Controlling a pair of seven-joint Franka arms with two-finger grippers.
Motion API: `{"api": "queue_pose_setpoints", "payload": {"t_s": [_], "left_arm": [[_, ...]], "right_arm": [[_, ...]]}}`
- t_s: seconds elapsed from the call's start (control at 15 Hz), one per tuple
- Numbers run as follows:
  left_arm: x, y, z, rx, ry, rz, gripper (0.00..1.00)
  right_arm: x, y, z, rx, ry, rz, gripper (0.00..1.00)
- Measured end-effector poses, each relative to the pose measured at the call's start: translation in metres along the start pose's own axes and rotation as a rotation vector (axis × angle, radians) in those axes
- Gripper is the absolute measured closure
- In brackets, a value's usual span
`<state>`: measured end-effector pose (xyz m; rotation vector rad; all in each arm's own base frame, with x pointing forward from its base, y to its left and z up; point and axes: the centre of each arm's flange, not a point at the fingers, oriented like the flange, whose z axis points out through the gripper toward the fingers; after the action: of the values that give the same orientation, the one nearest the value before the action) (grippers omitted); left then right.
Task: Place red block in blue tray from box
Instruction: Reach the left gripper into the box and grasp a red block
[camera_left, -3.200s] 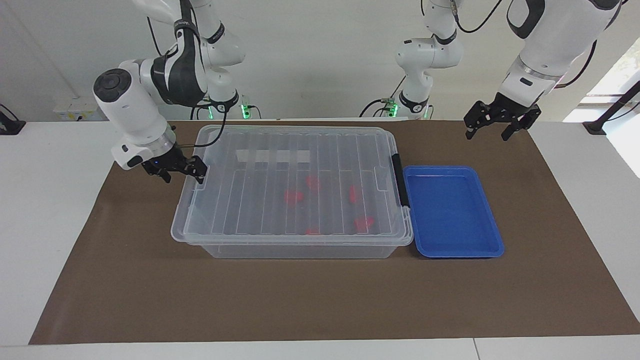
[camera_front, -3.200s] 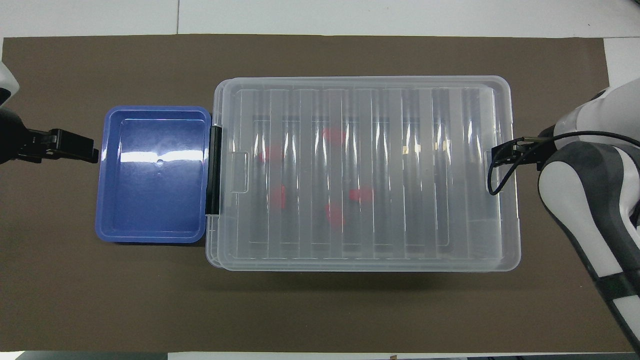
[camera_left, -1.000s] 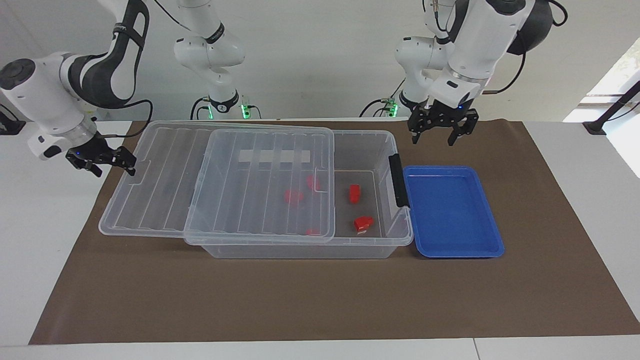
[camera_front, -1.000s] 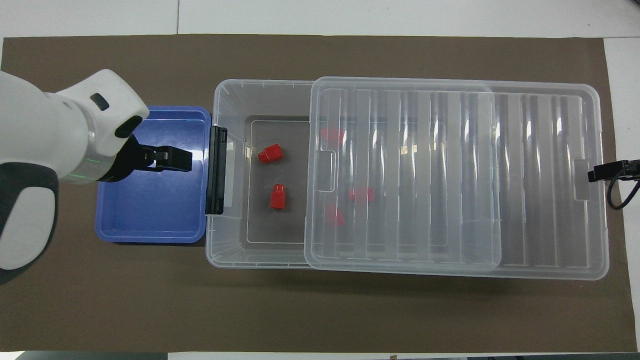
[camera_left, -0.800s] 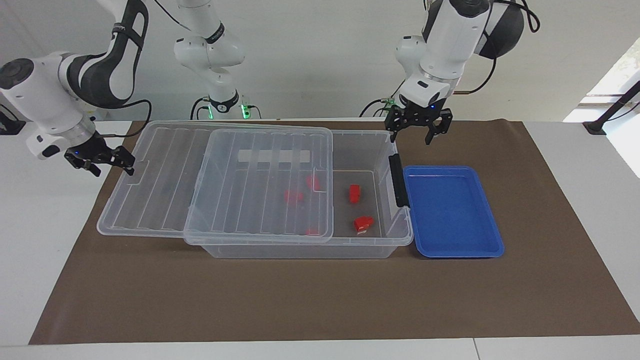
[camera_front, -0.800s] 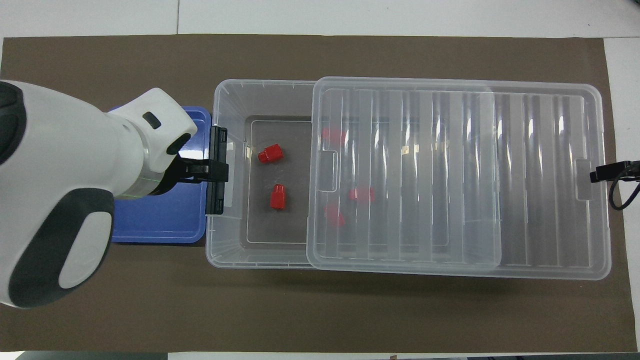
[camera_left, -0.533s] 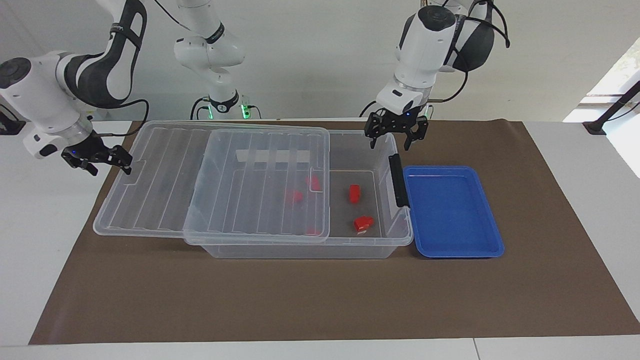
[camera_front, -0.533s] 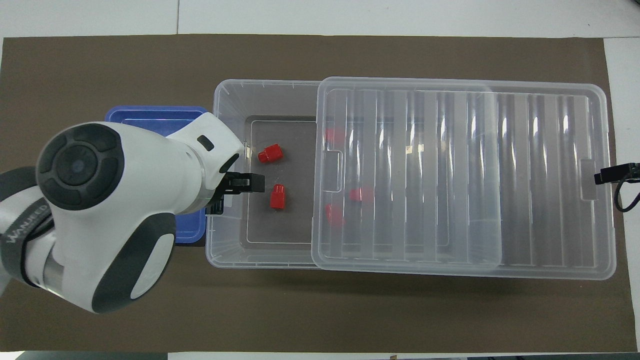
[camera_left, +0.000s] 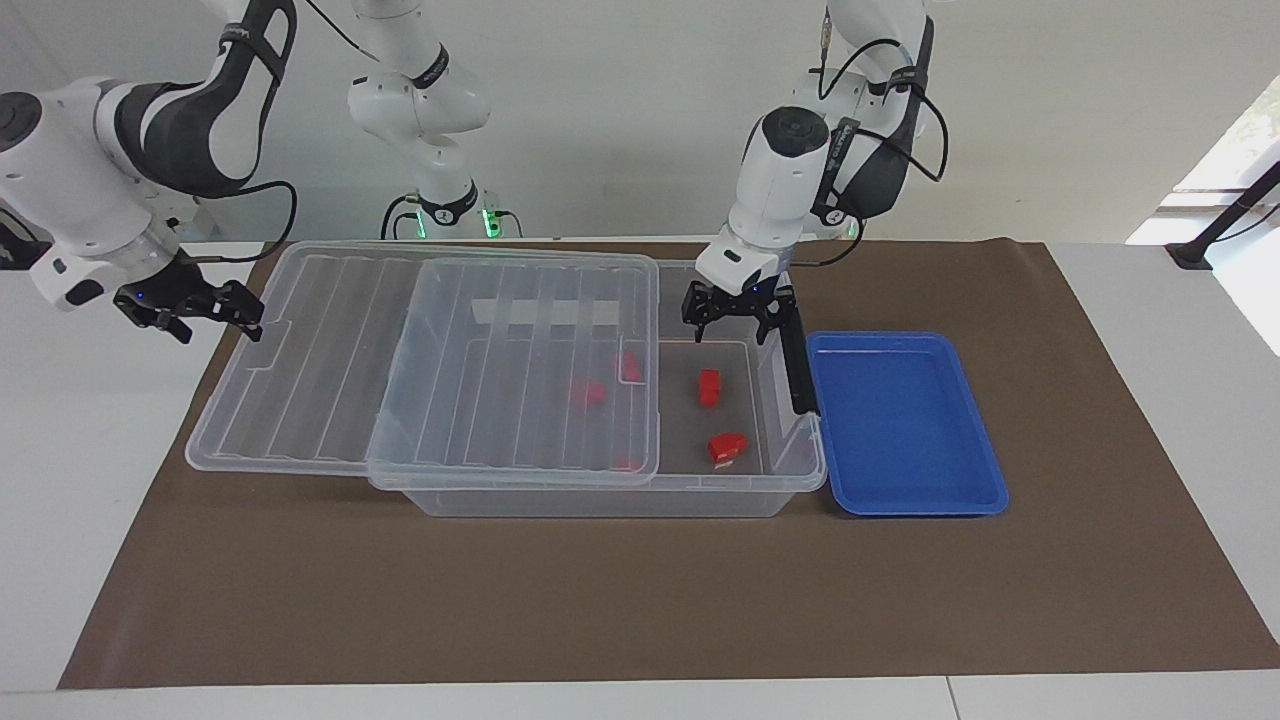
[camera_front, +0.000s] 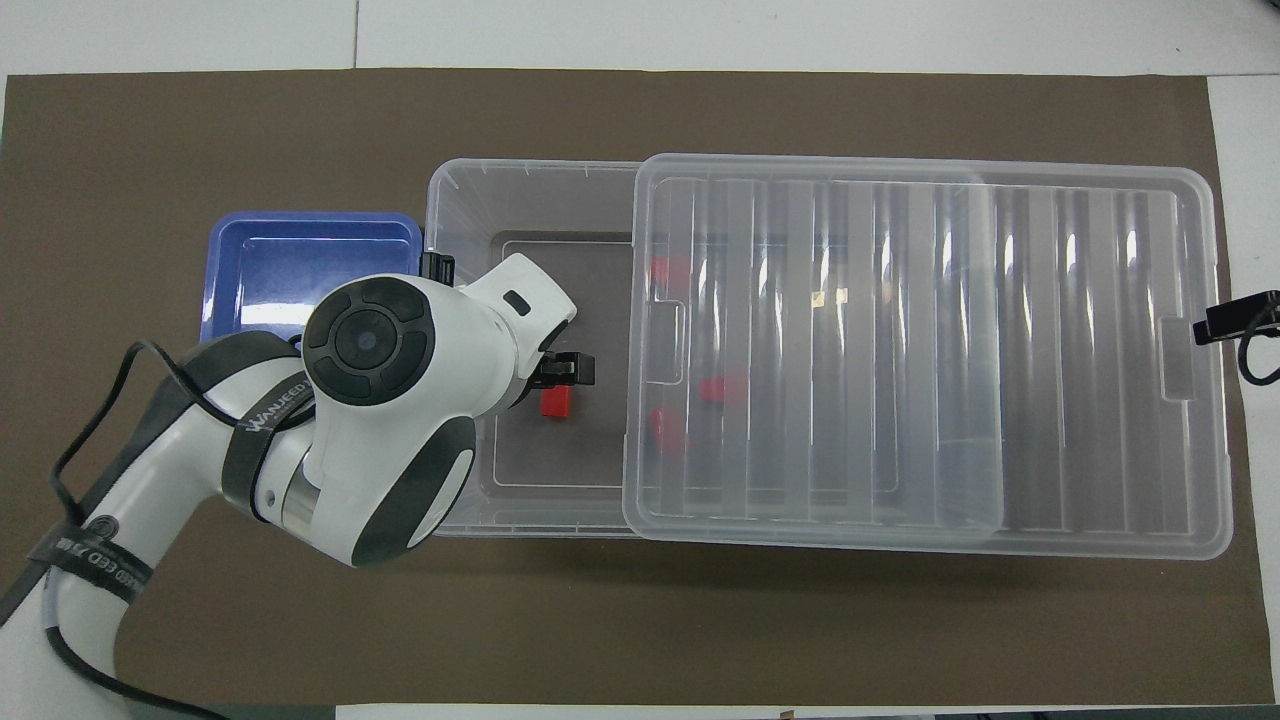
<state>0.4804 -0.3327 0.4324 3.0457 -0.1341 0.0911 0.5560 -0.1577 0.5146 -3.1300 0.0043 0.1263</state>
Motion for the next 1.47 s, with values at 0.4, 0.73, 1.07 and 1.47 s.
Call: {"api": "queue_pose_setpoints", "payload": {"t_s": [0.4,0.73,1.07,1.47], "left_arm": [[-0.018,0.008,0.081,0.002,-0.010,0.009,0.01],[-0.036,0.016,0.111,0.008,-0.023,0.004,0.02],[-0.046,0.007,0.127,0.012,-0.025,-0.009,0.17],[-0.042,0.005,0.115,0.000,-0.001,-0.053,0.67]], "right_arm": [[0.004,-0.073,-0.054,0.005,0.004,0.082,0.00],[0.003,-0.085,-0.058,0.005,0.010,0.087,0.00],[0.003,-0.085,-0.058,0.005,0.007,0.088,0.00],[0.003,-0.089,-0.059,0.005,0.003,0.080,0.00]]}}
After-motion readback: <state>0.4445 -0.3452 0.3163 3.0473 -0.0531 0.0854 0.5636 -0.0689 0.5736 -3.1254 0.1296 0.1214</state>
